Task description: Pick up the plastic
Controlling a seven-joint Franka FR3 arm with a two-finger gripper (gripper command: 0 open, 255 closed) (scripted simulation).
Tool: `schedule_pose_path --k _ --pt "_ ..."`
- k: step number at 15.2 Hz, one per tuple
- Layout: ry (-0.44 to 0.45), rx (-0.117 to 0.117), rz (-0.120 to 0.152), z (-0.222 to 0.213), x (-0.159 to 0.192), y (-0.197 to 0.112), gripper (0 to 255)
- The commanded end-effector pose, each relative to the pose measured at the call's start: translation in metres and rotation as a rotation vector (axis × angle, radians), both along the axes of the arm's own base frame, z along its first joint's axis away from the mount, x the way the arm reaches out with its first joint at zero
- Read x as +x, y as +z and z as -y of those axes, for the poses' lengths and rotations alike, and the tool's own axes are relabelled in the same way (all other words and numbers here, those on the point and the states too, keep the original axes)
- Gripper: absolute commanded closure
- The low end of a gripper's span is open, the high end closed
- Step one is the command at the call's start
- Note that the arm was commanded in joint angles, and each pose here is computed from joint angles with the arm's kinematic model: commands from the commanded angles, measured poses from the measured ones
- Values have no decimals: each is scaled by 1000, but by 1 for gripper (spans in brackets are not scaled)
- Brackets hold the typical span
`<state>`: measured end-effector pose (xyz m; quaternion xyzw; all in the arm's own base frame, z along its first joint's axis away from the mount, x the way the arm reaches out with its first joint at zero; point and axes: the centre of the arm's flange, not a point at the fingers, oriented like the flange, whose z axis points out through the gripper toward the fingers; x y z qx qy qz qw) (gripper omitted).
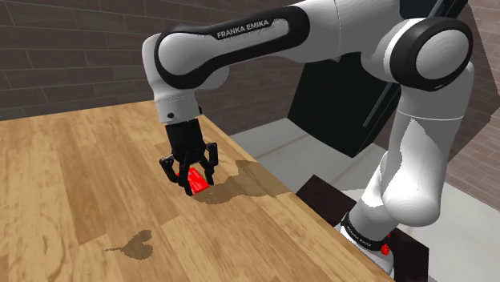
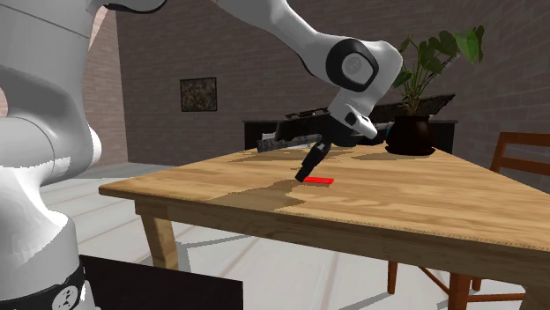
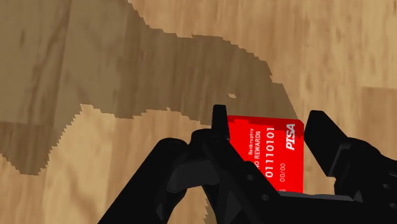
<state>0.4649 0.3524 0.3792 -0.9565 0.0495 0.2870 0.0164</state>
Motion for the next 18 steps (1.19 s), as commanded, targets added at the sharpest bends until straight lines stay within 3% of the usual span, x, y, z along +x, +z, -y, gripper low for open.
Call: schedule_pose_path --k 1,18 --pt "-2 3 1 -4 -3 -6 255" --pt "-2 3 1 -4 -2 74 255"
